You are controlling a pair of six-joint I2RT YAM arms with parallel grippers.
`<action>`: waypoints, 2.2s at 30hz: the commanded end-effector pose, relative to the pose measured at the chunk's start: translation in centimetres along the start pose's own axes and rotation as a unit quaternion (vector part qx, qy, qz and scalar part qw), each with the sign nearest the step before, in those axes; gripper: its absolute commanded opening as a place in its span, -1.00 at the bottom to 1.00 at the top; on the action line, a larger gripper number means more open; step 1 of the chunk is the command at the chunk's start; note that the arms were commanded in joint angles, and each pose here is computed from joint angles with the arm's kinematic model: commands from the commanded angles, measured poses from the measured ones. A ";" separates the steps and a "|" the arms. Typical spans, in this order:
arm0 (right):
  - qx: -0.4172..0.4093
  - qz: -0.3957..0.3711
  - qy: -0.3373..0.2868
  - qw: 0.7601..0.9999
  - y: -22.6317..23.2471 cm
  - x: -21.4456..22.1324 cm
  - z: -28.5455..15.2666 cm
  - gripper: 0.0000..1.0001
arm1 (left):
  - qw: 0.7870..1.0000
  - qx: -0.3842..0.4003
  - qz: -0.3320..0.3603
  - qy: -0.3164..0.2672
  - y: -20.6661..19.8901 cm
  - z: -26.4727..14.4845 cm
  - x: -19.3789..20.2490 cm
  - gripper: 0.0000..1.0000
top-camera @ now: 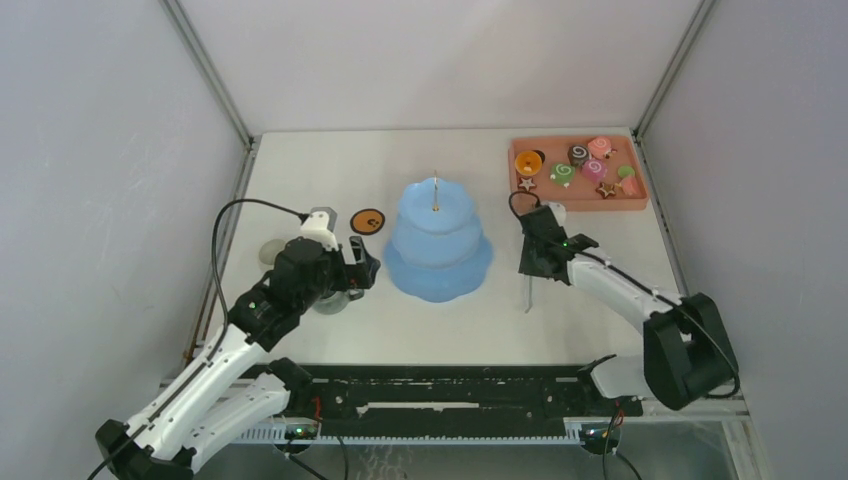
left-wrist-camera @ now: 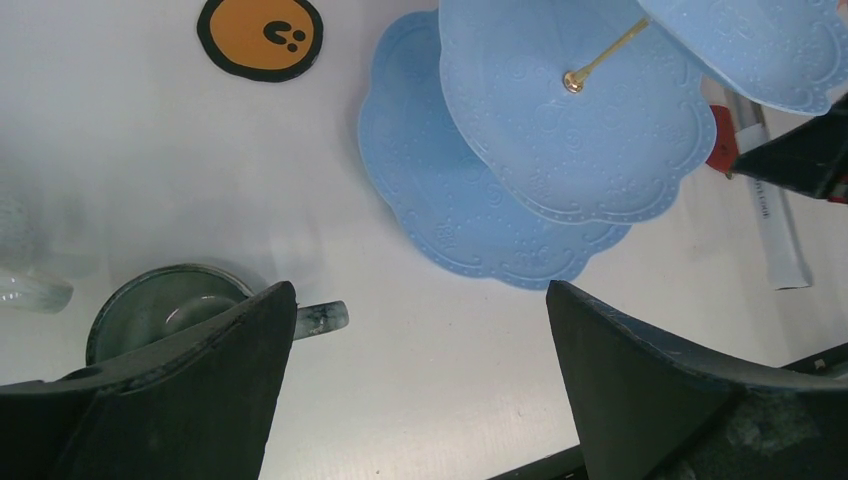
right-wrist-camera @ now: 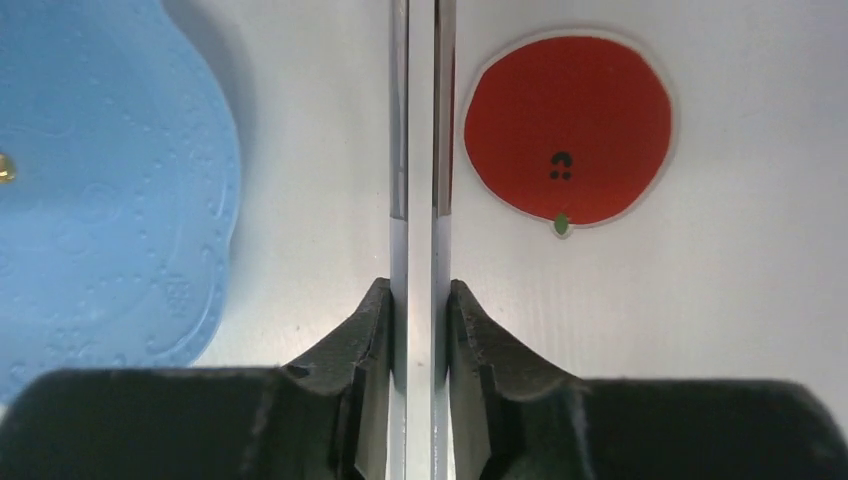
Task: Serve the afternoon tea
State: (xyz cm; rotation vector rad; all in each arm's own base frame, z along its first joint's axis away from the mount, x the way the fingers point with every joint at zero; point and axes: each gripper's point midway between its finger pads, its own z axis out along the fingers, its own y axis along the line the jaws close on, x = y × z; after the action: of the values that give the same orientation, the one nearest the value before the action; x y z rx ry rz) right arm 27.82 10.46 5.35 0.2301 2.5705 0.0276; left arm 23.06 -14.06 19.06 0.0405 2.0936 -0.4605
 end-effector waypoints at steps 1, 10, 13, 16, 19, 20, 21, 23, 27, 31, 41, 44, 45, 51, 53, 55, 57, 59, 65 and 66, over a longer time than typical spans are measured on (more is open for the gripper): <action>-0.035 0.001 -0.044 0.998 -0.1 -3.6 -4.1 -0.62 | 0.999 0.013 0.002 -0.046 -1.0 -1.4 -3.3 0.99; -0.040 0.016 -0.045 0.998 -2.7 -7.7 -9.6 -1.00 | 0.997 0.002 0.017 -0.069 -0.9 -2.4 -5.4 0.99; -0.037 0.019 -0.029 0.999 -3.8 -8.9 -9.5 -0.97 | 0.997 -0.001 0.019 -0.073 -0.8 -2.6 -5.7 0.99; -0.044 0.027 -0.003 0.999 -4.3 -10.3 -8.4 -0.74 | 0.997 0.001 0.016 -0.071 -0.9 -2.7 -5.6 1.00; -0.028 0.018 0.023 0.999 -4.8 -11.9 -7.2 -0.65 | 0.997 0.004 0.015 -0.069 -1.0 -2.7 -5.6 0.99; -0.022 0.015 0.033 0.999 -4.9 -12.2 -6.8 -0.63 | 0.998 0.002 0.015 -0.069 -1.0 -2.6 -5.6 0.99; -0.015 0.017 0.038 0.999 -5.2 -12.7 -6.6 -0.61 | 0.998 0.001 0.016 -0.068 -0.9 -2.7 -5.6 1.00; -0.008 0.020 0.042 0.999 -5.5 -13.5 -5.9 -0.49 | 0.998 -0.001 0.016 -0.067 -0.8 -2.7 -5.4 1.00; 0.015 0.022 0.049 0.998 -6.2 -15.0 -4.9 -0.35 | 0.998 -0.005 0.020 -0.067 -0.5 -2.6 -5.3 0.99; 0.019 0.022 0.039 0.999 -6.4 -16.4 -4.1 -0.25 | 0.997 -0.012 0.026 -0.069 -0.3 -2.6 -5.6 0.99; 0.027 0.022 0.045 0.998 -6.4 -18.0 -3.1 -0.12 | 0.997 -0.032 0.045 -0.058 0.2 -1.7 -5.4 0.99; 0.036 0.021 0.041 0.998 -6.7 -18.2 -3.1 -0.12 | 0.997 -0.034 0.045 -0.058 0.3 -1.6 -5.2 0.99; 0.040 0.019 0.041 0.998 -6.9 -18.2 -3.0 -0.12 | 0.997 -0.034 0.045 -0.057 0.3 -1.5 -5.1 0.99; 0.056 0.001 0.035 0.998 -7.6 -18.3 -2.4 -0.11 | 0.997 -0.035 0.046 -0.053 0.3 -1.3 -5.0 1.00; 0.057 -0.006 0.035 0.998 -7.7 -18.1 -2.1 -0.09 | 0.997 -0.037 0.046 -0.054 0.4 -1.3 -5.1 0.99; 0.053 -0.014 0.033 0.998 -7.6 -18.0 -1.7 -0.07 | 0.997 -0.039 0.045 -0.056 0.4 -1.3 -5.1 0.99; 0.047 -0.020 0.029 0.998 -7.5 -17.9 -1.2 -0.03 | 0.997 -0.040 0.045 -0.055 0.5 -1.2 -5.1 1.00; 0.047 -0.021 0.028 0.998 -7.6 -17.7 -0.6 0.02 | 0.997 -0.041 0.045 -0.053 0.5 -0.9 -5.0 0.99; 0.042 -0.026 0.005 0.999 -7.5 -18.5 0.0 0.02 | 0.998 -0.034 0.045 -0.041 -0.1 -0.3 -4.9 0.99; 0.038 -0.026 0.004 0.999 -7.4 -18.6 0.1 0.02 | 0.998 -0.034 0.046 -0.039 -0.1 -0.2 -4.9 0.99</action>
State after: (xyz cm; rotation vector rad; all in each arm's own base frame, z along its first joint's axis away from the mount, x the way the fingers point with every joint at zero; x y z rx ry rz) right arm 39.74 0.38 12.77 0.2162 2.7048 -0.0998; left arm 24.46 -12.41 19.96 0.0739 2.1001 -0.2841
